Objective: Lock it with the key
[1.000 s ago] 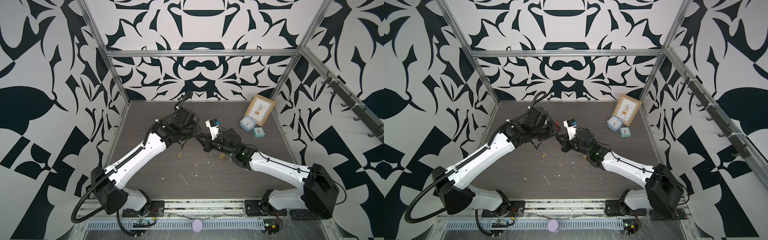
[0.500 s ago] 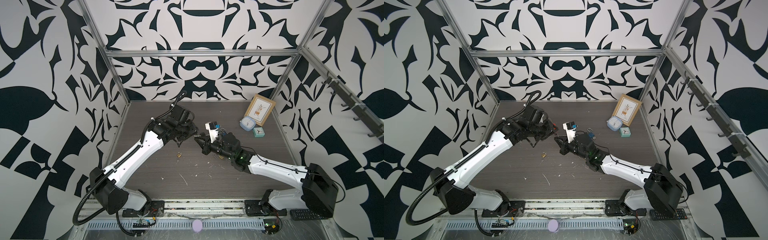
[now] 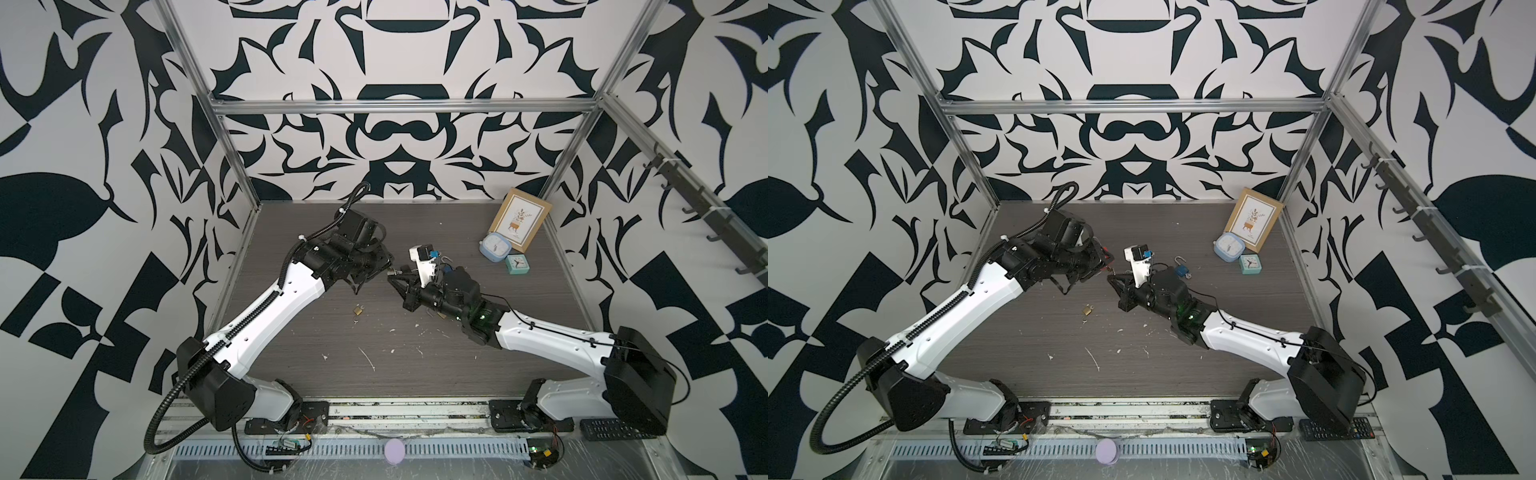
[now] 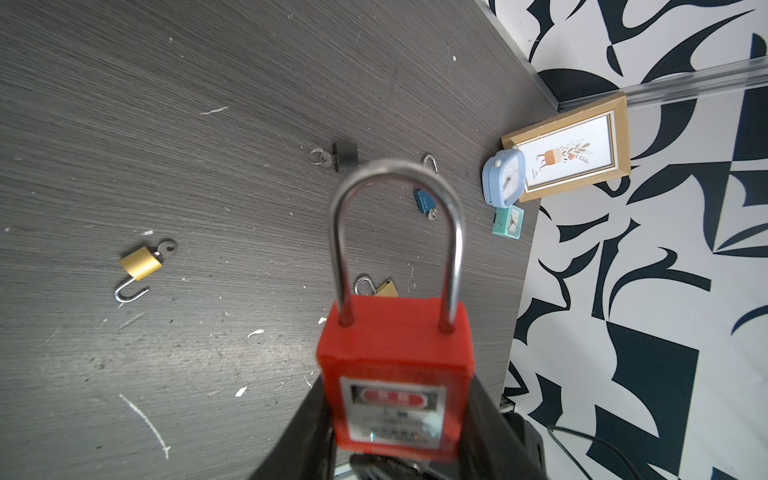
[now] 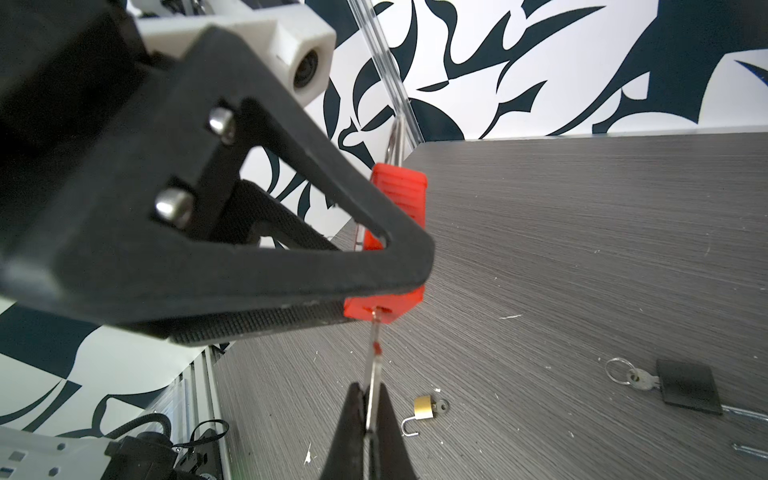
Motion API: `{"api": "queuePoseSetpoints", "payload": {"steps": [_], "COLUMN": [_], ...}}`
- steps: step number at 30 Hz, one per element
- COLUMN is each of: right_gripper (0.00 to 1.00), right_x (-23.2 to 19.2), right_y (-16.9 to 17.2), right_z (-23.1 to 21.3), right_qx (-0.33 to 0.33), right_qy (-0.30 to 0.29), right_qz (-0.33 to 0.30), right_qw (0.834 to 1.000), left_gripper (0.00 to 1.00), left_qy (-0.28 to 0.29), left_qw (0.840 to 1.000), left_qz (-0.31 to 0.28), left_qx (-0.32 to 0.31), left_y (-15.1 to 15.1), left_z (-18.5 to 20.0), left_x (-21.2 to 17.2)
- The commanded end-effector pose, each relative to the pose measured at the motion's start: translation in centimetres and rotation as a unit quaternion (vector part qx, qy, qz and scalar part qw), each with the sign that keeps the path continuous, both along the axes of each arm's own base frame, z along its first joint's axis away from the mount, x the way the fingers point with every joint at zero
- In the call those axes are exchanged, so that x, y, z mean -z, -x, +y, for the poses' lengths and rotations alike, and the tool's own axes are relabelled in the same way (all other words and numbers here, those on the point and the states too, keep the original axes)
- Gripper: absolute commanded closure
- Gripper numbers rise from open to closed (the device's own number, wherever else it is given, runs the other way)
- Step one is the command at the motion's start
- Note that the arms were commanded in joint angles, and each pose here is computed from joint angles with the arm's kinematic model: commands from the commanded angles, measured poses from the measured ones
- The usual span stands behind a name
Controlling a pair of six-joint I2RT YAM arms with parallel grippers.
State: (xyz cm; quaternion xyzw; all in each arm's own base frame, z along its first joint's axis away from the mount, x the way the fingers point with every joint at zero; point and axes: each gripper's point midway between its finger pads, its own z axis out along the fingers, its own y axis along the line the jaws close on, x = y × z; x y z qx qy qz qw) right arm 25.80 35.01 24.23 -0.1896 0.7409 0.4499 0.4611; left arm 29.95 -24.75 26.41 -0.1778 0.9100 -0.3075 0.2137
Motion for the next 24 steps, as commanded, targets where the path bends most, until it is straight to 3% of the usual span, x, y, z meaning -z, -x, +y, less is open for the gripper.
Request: {"api": "queuePoseSetpoints", "payload": {"steps": [1, 8, 13, 19, 24], "right_gripper": [1.00, 1.00, 1.00, 1.00, 1.00], "right_x": [5.6, 6.6, 6.5, 5.7, 5.4], "right_y": [4.4, 5.1, 4.8, 4.1, 3.6], "right_z": [-0.4, -0.7, -1.1, -1.8, -1.9], "right_qx": [-0.069, -0.066, -0.053, -0.026, -0.014], "right_qy": [0.081, 0.085, 0.085, 0.086, 0.095], "right_qz": [0.054, 0.056, 0.049, 0.036, 0.035], "right_qw": [0.993, 0.993, 0.994, 0.995, 0.995], "left_gripper": [1.00, 1.00, 1.00, 1.00, 1.00], "left_qy": [-0.095, -0.054, -0.068, -0.130, -0.176], "left_qw": [0.949, 0.943, 0.942, 0.950, 0.966], "left_qz": [-0.141, -0.130, -0.129, -0.125, -0.085], "left_qx": [-0.264, -0.303, -0.304, -0.254, -0.172], "left_y": [-7.7, -8.7, -8.7, -8.1, -6.8], "left_z": [13.1, 15.7, 16.5, 16.6, 15.6], "left_x": [-4.3, -4.7, -4.3, -2.4, 1.1]}}
